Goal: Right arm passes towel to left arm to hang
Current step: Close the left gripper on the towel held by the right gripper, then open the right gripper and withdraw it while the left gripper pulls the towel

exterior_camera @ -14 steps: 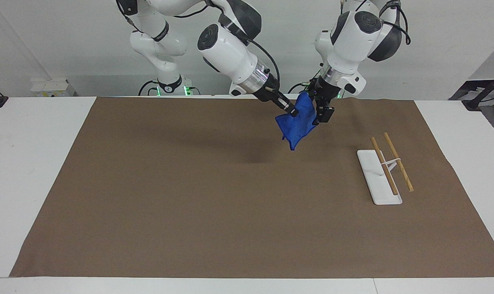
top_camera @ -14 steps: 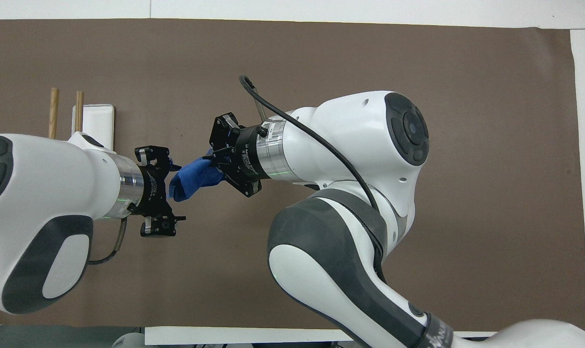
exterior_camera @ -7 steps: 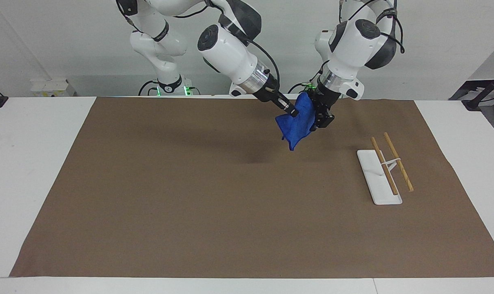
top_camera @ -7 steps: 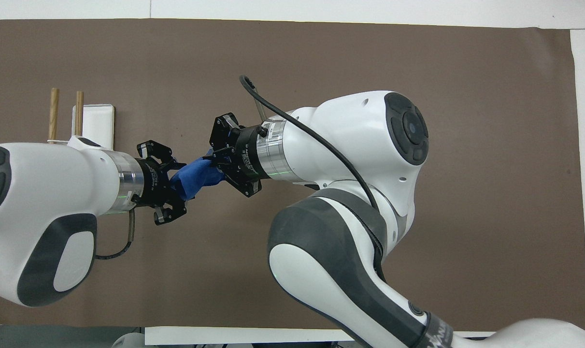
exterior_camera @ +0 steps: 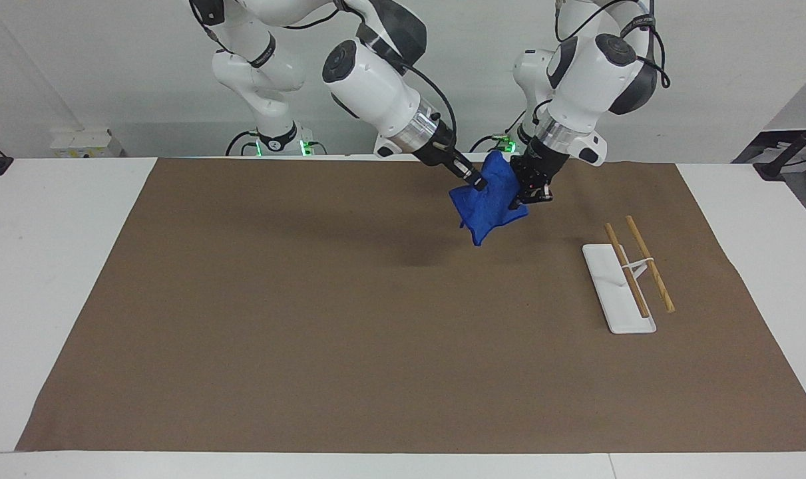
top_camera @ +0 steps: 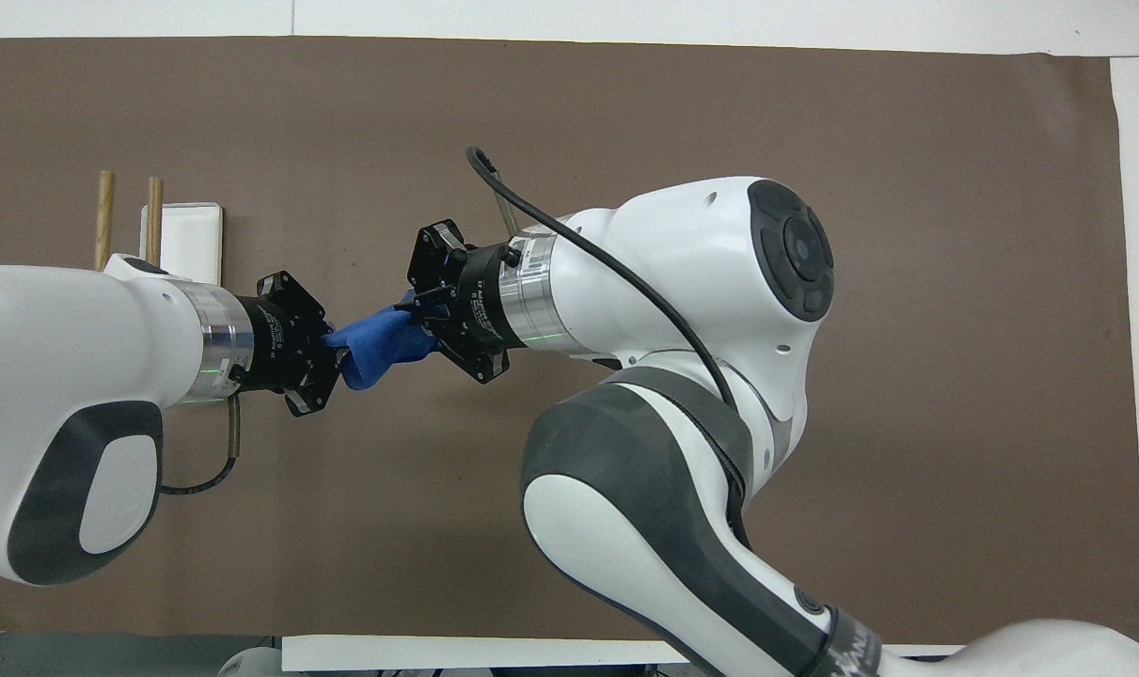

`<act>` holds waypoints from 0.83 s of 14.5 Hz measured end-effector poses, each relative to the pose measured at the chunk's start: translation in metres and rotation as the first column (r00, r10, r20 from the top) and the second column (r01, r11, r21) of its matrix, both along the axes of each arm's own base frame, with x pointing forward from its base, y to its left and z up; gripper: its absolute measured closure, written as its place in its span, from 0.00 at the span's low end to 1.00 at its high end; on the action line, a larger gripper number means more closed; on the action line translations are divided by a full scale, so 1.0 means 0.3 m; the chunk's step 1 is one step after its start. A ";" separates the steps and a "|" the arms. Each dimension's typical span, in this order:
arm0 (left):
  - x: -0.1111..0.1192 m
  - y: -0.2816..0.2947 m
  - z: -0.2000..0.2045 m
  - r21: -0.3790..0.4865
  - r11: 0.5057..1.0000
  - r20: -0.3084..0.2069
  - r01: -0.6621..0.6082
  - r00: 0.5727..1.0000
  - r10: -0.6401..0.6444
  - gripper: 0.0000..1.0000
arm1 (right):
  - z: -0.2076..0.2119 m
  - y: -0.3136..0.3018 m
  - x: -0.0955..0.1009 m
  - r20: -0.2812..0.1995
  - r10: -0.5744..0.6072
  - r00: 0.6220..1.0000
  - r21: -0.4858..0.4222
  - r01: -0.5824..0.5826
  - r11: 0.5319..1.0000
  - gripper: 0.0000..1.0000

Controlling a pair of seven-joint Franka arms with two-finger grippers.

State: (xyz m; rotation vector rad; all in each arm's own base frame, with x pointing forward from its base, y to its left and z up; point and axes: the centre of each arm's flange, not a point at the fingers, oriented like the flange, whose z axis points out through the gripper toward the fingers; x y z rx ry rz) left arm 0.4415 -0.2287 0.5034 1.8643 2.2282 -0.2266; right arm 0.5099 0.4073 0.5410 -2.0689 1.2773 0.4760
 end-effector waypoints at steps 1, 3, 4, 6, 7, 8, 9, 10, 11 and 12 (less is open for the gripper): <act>0.000 0.000 0.000 0.000 1.000 0.003 0.007 1.000 -0.007 0.98 | 0.000 0.000 0.000 0.000 0.000 1.000 0.000 0.000 1.000 0.94; 0.001 0.000 0.001 0.001 1.000 0.008 0.018 1.000 -0.018 0.98 | 0.000 0.001 -0.001 0.000 0.000 1.000 0.000 0.000 1.000 0.94; 0.002 0.001 0.001 0.001 1.000 0.011 0.025 1.000 -0.025 0.98 | 0.000 0.001 -0.001 0.000 0.001 1.000 0.000 -0.001 1.000 0.93; 0.003 0.001 0.003 0.002 0.999 0.023 0.051 0.998 -0.051 0.98 | -0.003 0.000 -0.002 -0.004 0.006 1.000 -0.005 -0.006 1.000 0.78; 0.004 0.001 0.004 0.003 0.997 0.031 0.071 0.997 -0.071 0.98 | -0.006 -0.002 -0.003 0.004 0.020 1.000 -0.017 -0.020 1.000 0.66; 0.006 0.003 0.005 0.006 0.995 0.041 0.099 0.994 -0.099 0.98 | -0.009 -0.004 -0.003 0.029 0.046 0.999 -0.039 -0.045 0.998 0.56; 0.012 0.012 0.006 0.010 0.992 0.054 0.129 0.990 -0.129 0.98 | -0.011 -0.007 -0.003 0.060 0.076 0.995 -0.064 -0.072 0.995 0.46; 0.025 0.035 0.007 0.015 0.987 0.071 0.158 0.985 -0.159 0.98 | -0.013 -0.014 -0.002 0.086 0.103 0.991 -0.089 -0.095 0.992 0.37; 0.047 0.073 0.011 0.023 0.981 0.097 0.191 0.977 -0.192 0.98 | -0.015 -0.030 0.005 0.110 0.129 0.985 -0.115 -0.116 0.986 0.24; 0.072 0.123 0.012 0.037 0.973 0.124 0.229 0.965 -0.232 0.98 | -0.022 -0.056 0.014 0.130 0.165 0.978 -0.151 -0.145 0.978 0.14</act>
